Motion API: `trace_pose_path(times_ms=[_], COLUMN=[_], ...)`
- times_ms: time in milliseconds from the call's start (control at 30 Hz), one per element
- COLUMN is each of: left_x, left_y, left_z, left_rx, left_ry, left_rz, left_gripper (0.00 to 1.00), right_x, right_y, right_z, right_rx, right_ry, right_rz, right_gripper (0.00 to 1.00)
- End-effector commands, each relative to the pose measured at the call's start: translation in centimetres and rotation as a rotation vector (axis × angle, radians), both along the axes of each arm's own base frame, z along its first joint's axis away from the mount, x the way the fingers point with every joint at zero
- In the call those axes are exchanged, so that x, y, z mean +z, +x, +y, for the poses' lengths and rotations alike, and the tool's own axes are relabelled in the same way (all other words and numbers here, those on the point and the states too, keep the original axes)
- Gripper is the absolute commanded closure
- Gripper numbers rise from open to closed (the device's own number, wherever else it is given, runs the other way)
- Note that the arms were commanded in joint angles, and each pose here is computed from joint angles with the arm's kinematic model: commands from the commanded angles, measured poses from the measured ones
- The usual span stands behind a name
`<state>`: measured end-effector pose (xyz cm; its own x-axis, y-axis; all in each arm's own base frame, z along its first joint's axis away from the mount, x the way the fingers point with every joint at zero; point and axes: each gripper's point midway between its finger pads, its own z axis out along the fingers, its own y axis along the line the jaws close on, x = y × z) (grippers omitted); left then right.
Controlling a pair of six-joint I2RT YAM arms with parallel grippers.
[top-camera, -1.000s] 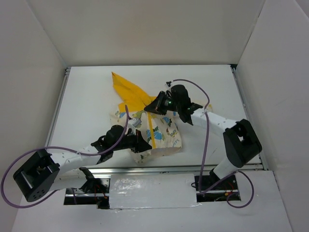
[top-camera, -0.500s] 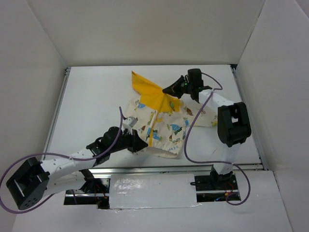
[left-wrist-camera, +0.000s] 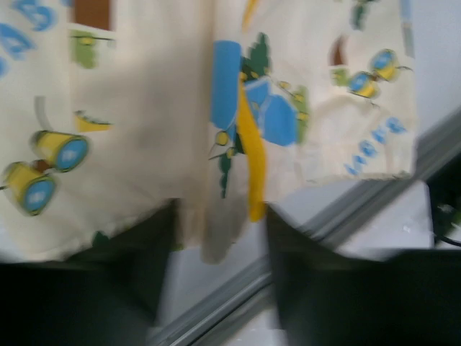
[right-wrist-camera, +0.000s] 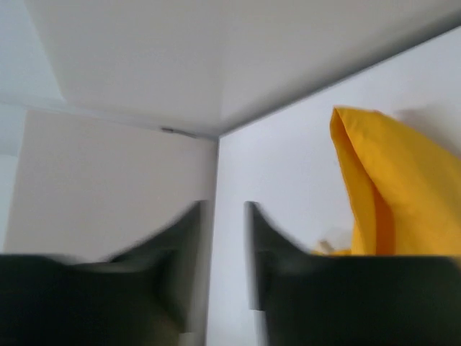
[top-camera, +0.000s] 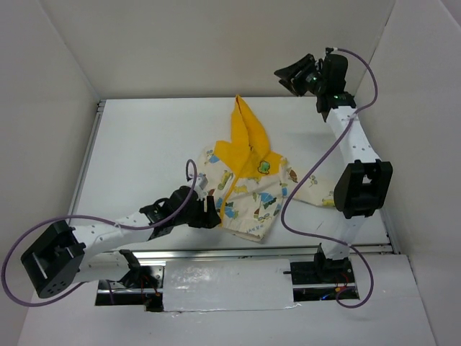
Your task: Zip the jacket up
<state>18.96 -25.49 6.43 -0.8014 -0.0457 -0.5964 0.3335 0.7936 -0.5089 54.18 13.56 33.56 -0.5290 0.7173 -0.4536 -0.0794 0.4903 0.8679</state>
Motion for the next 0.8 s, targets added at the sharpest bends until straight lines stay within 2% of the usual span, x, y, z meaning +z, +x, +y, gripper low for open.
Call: trace_pose_path(times_ms=[0,33,67,100,167,200,233,267,300,333,400,433,467,500,533,600,767], left_x=[1.6,2.4,4.0,4.3,8.0,8.6,11.3,12.2,12.6,13.3,16.2,17.9,18.8,20.0,21.4,22.9,24.2], left_y=[2.3,2.6,3.4,3.6,4.7,5.1,6.1,6.7,6.7,7.2,8.9,9.3,9.3,9.0,8.8,8.4,6.0], left_z=[1.6,2.0,2.0,3.5,4.4,6.3,7.3,8.6,10.1,11.3,15.0,17.8,19.2,20.6,23.2,26.1,29.4], left_rx=[0.19,0.214,0.243,0.297,0.368,0.442,0.504,0.554,0.583,0.614,0.725,0.807,0.851,0.883,0.971,1.044,1.061], left_ry=[0.08,0.089,0.081,0.134,0.114,0.167,0.14,0.151,0.19,0.194,0.182,0.186,0.196,0.208,0.239,0.269,0.369], left_rz=[0.013,0.0,-0.028,-0.038,-0.104,-0.125,-0.16,-0.168,-0.155,-0.151,-0.164,-0.174,-0.186,-0.216,-0.242,-0.272,-0.304], left_gripper=[0.19,0.01,0.01,0.01,0.01,0.01,0.01,0.01,0.01,0.01,0.01,0.01,0.01,0.01,0.01,0.01,0.01], right_x=[0.5,1.1,2.1,4.2,5.8,7.3,7.6,8.1,8.6,8.3,7.7,7.0,8.5,5.7,5.0,3.6,3.1], right_y=[-0.5,-0.9,-1.4,-2.9,-5.0,-7.5,-8.9,-10.3,-13.4,-14.6,-19.9,-21.2,-24.5,-25.8,-26.9,-30.3,-35.2], right_z=[-0.4,-0.5,-0.5,-0.3,0.6,0.9,1.7,2.0,2.0,1.5,2.0,1.3,0.8,0.6,0.2,-0.9,-6.0], right_rx=[-0.026,-0.022,-0.017,-0.005,0.017,0.022,0.017,0.011,0.009,-0.021,0.009,-0.009,-0.009,0.013,0.016,0.027,-0.125], right_ry=[-0.082,-0.097,-0.109,-0.119,-0.18,-0.212,-0.295,-0.343,-0.386,-0.462,-0.507,-0.531,-0.507,-0.519,-0.518,-0.518,-0.586], right_rz=[-0.048,-0.064,-0.084,-0.11,-0.151,-0.163,-0.187,-0.202,-0.202,-0.213,-0.226,-0.219,-0.278,-0.23,-0.228,-0.246,-0.245], right_gripper=[0.34,0.2,0.2,0.2,0.19,0.19,0.18,0.0,0.0,0.0,0.0,0.0,0.0,0.0,0.0,0.0,0.0])
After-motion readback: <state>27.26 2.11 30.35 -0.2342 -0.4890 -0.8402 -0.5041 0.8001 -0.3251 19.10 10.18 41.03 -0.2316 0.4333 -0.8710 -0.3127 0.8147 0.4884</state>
